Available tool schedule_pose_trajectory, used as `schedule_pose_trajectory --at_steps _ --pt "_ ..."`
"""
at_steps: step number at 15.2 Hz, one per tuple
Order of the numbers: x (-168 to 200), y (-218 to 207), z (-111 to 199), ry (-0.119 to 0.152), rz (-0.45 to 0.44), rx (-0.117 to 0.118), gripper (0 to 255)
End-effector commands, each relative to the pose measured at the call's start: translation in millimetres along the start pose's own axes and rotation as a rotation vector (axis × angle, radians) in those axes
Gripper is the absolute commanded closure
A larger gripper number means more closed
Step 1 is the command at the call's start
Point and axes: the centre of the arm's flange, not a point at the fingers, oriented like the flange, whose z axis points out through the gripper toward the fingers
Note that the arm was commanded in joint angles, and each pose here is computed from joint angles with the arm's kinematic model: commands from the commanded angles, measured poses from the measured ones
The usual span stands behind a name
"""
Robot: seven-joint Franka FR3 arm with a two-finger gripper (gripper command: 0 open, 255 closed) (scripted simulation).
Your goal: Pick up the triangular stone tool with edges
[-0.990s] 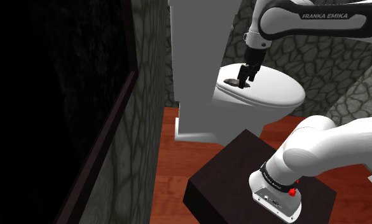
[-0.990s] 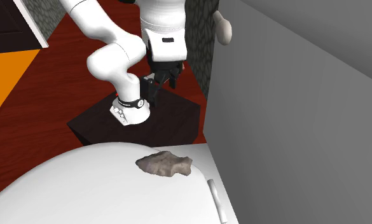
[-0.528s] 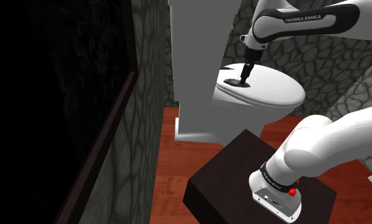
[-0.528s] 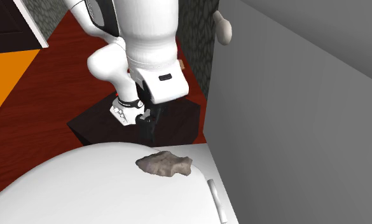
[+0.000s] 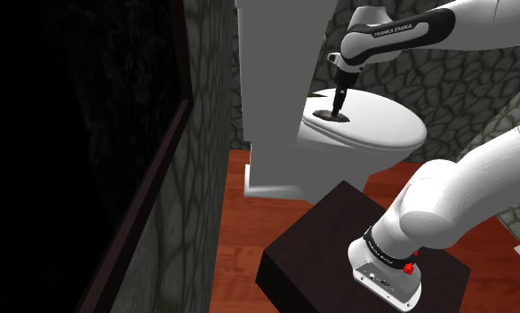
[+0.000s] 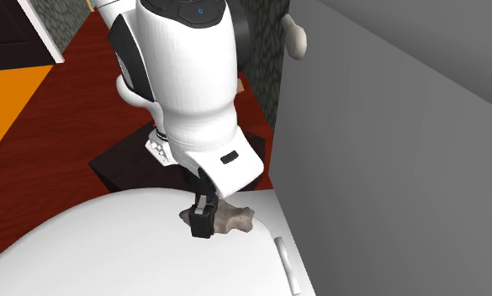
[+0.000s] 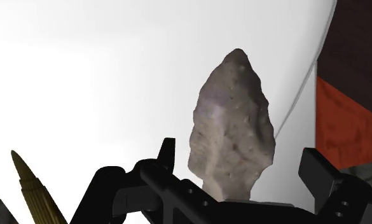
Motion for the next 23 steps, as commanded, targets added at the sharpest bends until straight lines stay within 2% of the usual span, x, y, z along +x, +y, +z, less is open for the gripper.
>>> schedule_pose_trajectory --at_steps 1,6,7,16,23 --pt "-0.2 1.1 9.8 0.001 -0.005 -0.001 0" --pt "0.3 0.8 28.6 0.001 -0.005 -0.001 0" --pt "0.7 0.6 28.7 0.001 -0.005 -0.001 255" --pt "0.4 0.8 28.6 0.001 -0.005 -0.001 255" --pt "-0.8 1.3 -8.3 0.001 -0.005 -0.001 255"
